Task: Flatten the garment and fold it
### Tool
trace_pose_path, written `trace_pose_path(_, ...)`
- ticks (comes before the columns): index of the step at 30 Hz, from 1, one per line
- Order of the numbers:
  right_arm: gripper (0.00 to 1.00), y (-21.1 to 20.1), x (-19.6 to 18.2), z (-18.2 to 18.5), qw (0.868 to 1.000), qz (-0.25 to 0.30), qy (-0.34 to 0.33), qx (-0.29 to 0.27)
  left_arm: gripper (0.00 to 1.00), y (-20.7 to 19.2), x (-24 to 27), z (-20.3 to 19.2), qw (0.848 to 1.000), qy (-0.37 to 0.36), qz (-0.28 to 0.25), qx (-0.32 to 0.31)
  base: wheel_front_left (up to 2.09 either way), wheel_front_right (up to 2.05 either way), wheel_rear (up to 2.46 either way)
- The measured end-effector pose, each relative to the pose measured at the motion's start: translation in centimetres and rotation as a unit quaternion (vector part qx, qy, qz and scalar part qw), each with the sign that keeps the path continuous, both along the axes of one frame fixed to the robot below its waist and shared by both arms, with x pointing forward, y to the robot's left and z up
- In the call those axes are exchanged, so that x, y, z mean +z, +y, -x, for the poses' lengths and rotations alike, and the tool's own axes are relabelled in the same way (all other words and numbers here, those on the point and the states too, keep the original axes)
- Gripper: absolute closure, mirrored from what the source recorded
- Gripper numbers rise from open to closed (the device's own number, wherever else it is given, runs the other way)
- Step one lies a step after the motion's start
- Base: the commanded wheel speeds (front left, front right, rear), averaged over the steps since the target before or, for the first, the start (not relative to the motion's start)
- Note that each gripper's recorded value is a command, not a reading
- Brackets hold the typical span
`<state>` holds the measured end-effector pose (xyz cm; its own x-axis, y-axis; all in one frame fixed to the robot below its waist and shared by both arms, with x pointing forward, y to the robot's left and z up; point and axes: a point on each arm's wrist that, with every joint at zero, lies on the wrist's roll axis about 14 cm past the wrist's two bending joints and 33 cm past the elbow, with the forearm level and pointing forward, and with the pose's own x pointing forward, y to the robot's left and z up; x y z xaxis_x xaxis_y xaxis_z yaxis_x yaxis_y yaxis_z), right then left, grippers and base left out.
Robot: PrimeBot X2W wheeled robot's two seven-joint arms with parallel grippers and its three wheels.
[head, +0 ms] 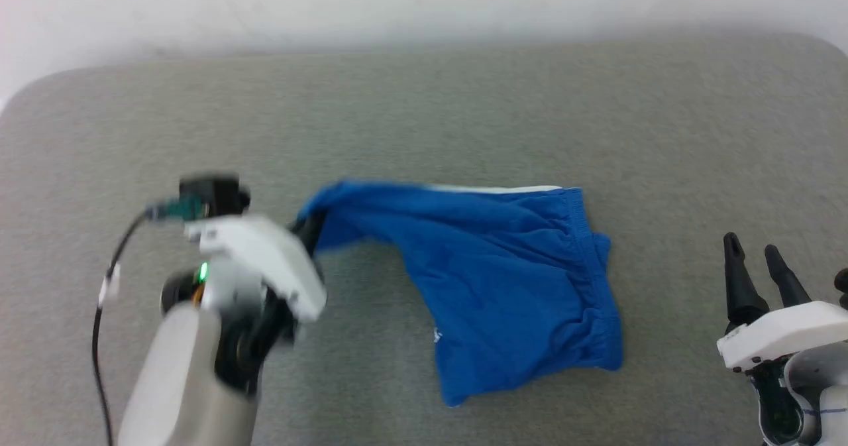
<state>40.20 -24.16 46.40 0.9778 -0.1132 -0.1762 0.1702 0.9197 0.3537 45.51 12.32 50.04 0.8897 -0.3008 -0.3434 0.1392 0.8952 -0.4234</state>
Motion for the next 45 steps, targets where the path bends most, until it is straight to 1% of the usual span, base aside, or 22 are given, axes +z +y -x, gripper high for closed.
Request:
trace_pose_path(2, 0.0, 1.0, 0.3, -0.5, 1.0, -0.002, -0.004, 0.014, 1.0, 1.8, -1.6, 2.3, 0.999, 0.029, -0.008, 0.021, 0.0, 0.0, 0.0)
trace_pose_path(4, 0.0, 2.1, 0.4, -1.0, 1.0, -0.004, -0.005, 0.03, 1.0, 2.7, -4.3, 5.3, 0.996, 0.08, -0.009, 0.032, 0.0, 0.0, 0.0)
trace_pose_path(7, 0.0, 4.0, 0.6, -1.6, 0.998, -0.005, -0.008, 0.057, 1.0, 2.9, -8.6, 10.2, 0.986, 0.163, 0.002, 0.037, 0.0, 0.0, 0.0)
trace_pose_path(10, 0.0, 5.7, 0.8, -2.2, 0.997, -0.008, -0.01, 0.08, 1.0, 2.6, -11.1, 13.8, 0.975, 0.22, 0.021, 0.04, 0.0, 0.0, 0.0)
trace_pose_path(11, 0.0, 6.0, 0.8, -2.3, 0.996, -0.009, -0.01, 0.084, 0.59, 2.3, -11.5, 14.6, 0.971, 0.232, 0.029, 0.038, 0.0, 0.0, 0.0)
trace_pose_path(12, 0.0, 6.3, 0.9, -2.4, 0.996, -0.009, -0.011, 0.088, 0.0, 2.1, -11.7, 15.2, 0.97, 0.239, 0.037, 0.04, 0.0, 0.0, 0.0)
trace_pose_path(15, 0.0, 7.0, 0.9, -2.6, 0.995, -0.01, -0.01, 0.097, 0.0, 2.6, -11.7, 15.8, 0.967, 0.241, 0.052, 0.058, 0.0, 0.0, 0.0)
trace_pose_path(19, 0.0, 7.5, 0.8, -2.5, 0.995, -0.011, -0.01, 0.103, 0.0, 5.0, -9.7, 14.5, 0.973, 0.2, 0.052, 0.099, 0.0, 0.0, 0.0)
trace_pose_path(22, 0.0, 7.4, 0.6, -2.4, 0.995, -0.012, -0.01, 0.101, 0.0, 8.1, -7.5, 13.2, 0.979, 0.152, 0.018, 0.132, 0.0, 0.0, 0.0)
trace_pose_path(25, 0.0, 7.3, 0.3, -2.4, 0.995, -0.013, -0.007, 0.1, 0.0, 9.8, -6.3, 12.1, 0.982, 0.129, -0.039, 0.132, 0.0, 0.0, 0.0)
trace_pose_path(27, 0.0, 7.4, 0.1, -2.3, 0.995, -0.015, -0.003, 0.1, 0.0, 9.7, -6.0, 11.4, 0.983, 0.127, -0.066, 0.116, 0.0, 0.0, 0.0)
trace_pose_path(30, 0.0, 7.3, 0.0, -2.4, 0.995, -0.016, -0.003, 0.099, 0.0, 8.0, -7.1, 10.9, 0.982, 0.148, -0.092, 0.07, 0.0, 0.0, 0.0)
trace_pose_path(34, 0.0, 6.8, 0.0, -2.3, 0.996, -0.016, -0.003, 0.091, 0.0, 6.4, -9.3, 11.1, 0.977, 0.184, -0.107, 0.035, 0.0, 0.0, 0.0)
trace_pose_path(37, 0.0, 6.1, -0.2, -2.2, 0.996, -0.015, -0.001, 0.082, 0.0, 5.7, -10.3, 10.7, 0.975, 0.193, -0.111, 0.025, 0.0, 0.0, 0.0)
trace_pose_path(38, 0.0, 5.8, -0.4, -2.0, 0.997, -0.015, 0.002, 0.078, 0.0, 4.8, -10.9, 10.5, 0.975, 0.195, -0.108, 0.014, 0.0, 0.0, 0.0)
trace_pose_path(42, 0.0, 5.3, -0.7, -1.9, 0.997, -0.018, 0.006, 0.071, 0.0, 3.8, -12.1, 10.4, 0.971, 0.211, -0.113, -0.009, 0.0, 0.0, 0.0)
trace_pose_path(43, 0.0, 5.3, -0.8, -1.9, 0.997, -0.019, 0.007, 0.07, 0.64, 3.6, -12.2, 10.3, 0.97, 0.212, -0.114, -0.013, 0.0, 0.0, 0.0)
trace_pose_path(44, 0.0, 5.2, -0.9, -1.8, 0.997, -0.02, 0.007, 0.069, 1.0, 3.6, -12.3, 10.2, 0.971, 0.212, -0.114, -0.014, 0.0, 0.0, 0.0)
trace_pose_path(45, 0.0, 5.2, -0.9, -1.8, 0.997, -0.022, 0.007, 0.068, 1.0, 3.5, -12.3, 10.1, 0.971, 0.212, -0.113, -0.016, 0.0, 0.0, 0.0)
